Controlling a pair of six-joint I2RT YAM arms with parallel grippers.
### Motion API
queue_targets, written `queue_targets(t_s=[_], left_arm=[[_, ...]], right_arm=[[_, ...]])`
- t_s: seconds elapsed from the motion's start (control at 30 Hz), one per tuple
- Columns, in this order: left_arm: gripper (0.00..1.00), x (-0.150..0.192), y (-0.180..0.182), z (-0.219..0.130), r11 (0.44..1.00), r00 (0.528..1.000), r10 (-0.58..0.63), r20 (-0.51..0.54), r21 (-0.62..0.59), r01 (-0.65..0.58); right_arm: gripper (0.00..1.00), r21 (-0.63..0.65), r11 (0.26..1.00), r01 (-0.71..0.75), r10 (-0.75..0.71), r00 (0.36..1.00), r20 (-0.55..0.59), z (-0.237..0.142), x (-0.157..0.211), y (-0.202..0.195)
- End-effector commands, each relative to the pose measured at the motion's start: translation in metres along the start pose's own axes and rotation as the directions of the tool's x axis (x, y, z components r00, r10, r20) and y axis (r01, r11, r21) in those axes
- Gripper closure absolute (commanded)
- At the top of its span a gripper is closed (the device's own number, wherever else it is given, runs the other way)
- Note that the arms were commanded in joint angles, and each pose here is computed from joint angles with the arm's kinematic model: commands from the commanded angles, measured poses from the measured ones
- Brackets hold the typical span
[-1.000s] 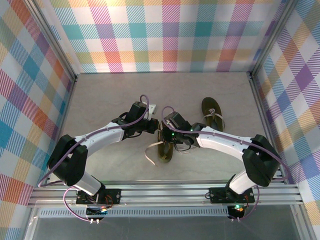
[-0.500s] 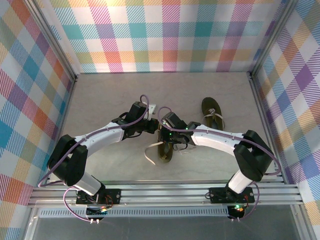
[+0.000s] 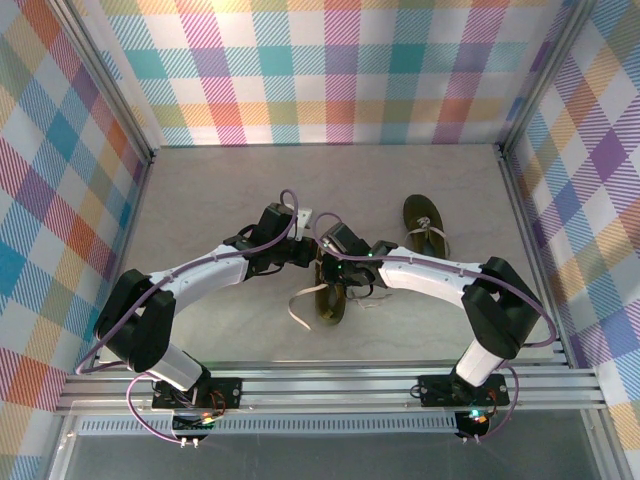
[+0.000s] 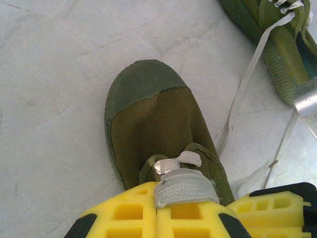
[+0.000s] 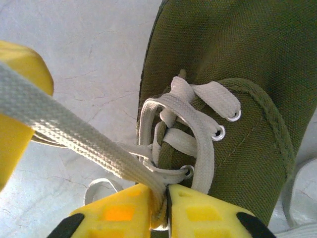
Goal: Tie the shoes
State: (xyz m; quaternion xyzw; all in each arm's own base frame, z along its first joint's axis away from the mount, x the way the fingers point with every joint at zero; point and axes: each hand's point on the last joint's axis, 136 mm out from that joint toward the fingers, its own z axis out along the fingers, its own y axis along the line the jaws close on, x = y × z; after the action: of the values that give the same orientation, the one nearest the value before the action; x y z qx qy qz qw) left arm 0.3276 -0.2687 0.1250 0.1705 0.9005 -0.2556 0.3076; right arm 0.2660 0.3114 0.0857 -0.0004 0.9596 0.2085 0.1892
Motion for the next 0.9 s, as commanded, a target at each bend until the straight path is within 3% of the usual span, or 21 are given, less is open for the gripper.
queue_targets(t_s=[0.0, 0.43, 0.87], left_arm=[[1.0, 0.004, 0.003, 0.004, 1.0, 1.0, -0.001, -0.005, -0.012, 0.001], [1.0, 0.005, 0.009, 0.007, 0.999, 1.0, -0.006, -0.015, -0.043, 0.006], [1.0, 0.006, 0.011, 0.007, 0.999, 1.0, -0.008, -0.02, -0.052, 0.007]], right_arm=[[0.86, -0.025, 1.0, 0.005, -0.004, 1.0, 0.03, -0.015, -0.008, 0.007], [0.87, -0.077, 0.997, 0.011, -0.01, 1.0, 0.015, -0.03, 0.001, 0.009], [0.86, 0.037, 0.999, 0.032, -0.031, 0.999, -0.024, -0.031, 0.013, -0.019]])
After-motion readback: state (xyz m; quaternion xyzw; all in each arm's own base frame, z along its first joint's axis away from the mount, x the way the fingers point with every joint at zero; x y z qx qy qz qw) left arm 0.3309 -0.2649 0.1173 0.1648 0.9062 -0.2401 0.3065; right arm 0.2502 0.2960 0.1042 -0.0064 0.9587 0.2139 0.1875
